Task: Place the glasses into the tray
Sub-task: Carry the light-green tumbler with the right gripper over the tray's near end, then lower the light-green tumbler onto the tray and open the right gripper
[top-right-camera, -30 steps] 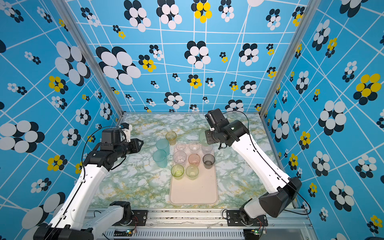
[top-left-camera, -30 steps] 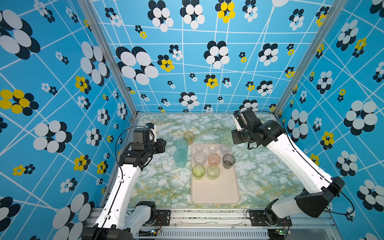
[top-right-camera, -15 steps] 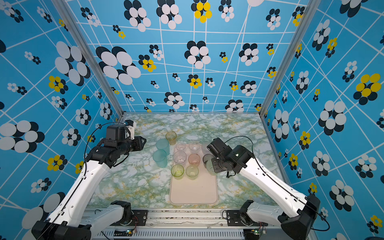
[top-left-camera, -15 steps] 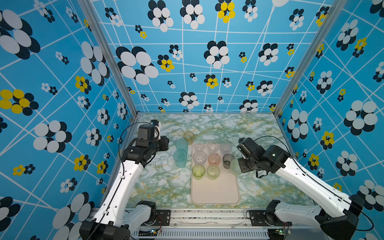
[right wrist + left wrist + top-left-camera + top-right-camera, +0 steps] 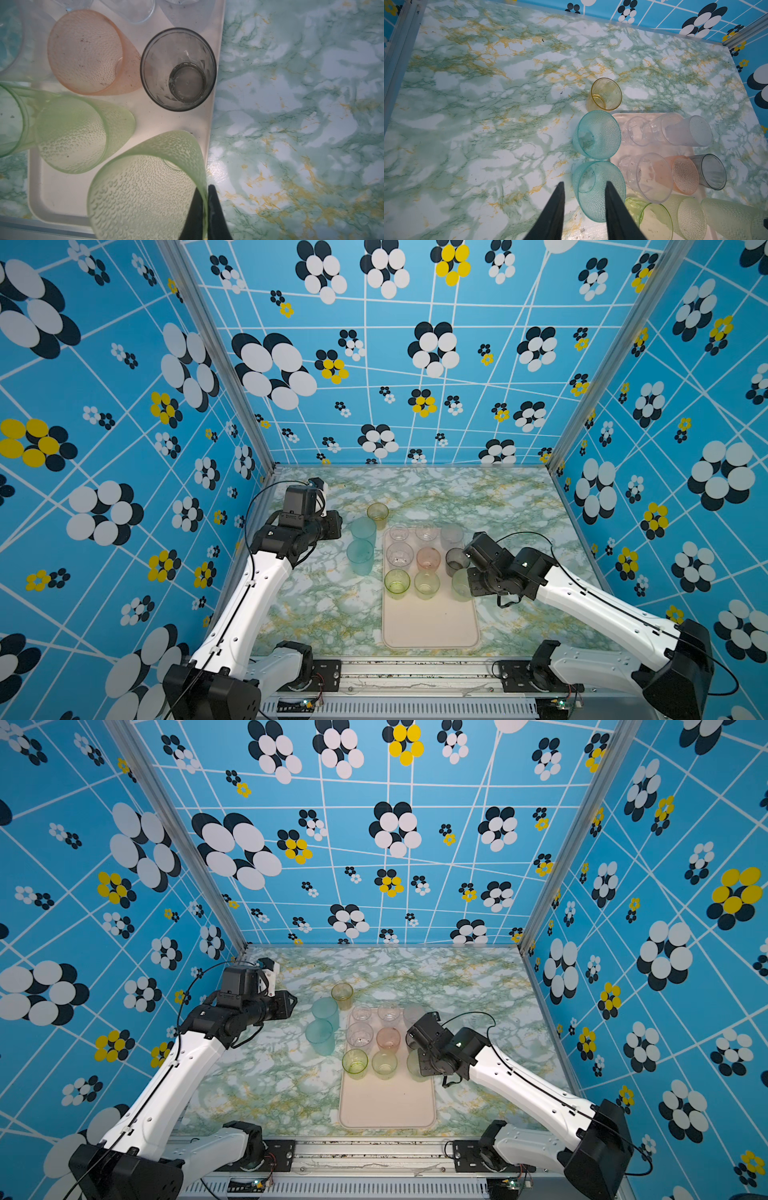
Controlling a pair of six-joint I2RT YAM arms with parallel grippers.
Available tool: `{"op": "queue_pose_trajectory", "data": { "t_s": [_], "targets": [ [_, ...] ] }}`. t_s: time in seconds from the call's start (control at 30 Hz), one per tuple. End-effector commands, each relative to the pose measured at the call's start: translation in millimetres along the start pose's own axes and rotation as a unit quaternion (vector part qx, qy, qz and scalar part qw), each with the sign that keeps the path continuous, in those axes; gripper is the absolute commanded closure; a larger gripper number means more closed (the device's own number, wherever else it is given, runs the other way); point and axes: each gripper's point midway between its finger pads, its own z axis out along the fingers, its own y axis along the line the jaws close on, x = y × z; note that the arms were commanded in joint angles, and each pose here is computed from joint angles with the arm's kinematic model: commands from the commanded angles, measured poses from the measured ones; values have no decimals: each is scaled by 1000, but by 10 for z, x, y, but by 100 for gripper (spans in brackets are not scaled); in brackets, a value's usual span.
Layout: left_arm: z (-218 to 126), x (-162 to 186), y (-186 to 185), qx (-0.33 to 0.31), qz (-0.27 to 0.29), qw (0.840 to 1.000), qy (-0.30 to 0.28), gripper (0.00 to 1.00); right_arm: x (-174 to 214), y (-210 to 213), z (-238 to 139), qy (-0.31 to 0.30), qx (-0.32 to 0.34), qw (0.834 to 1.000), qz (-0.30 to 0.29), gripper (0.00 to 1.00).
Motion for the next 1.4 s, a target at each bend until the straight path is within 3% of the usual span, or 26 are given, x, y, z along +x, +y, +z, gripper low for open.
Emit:
{"op": "queue_pose_trajectory", "data": {
  "t_s": [0.0,0.97,1.37],
  "targets": [
    [-34,-96,-58,3,7,1000,-8,65,-54,50,39,-19,-8,1000,23,99],
    [90,-60,-59,3,9,1000,13,64,94,88,341,32,7,999,33,97],
    [89,-67,-60,1,10,1000,15,64,109,14,364,31,11,998,45,85]
  ]
}}
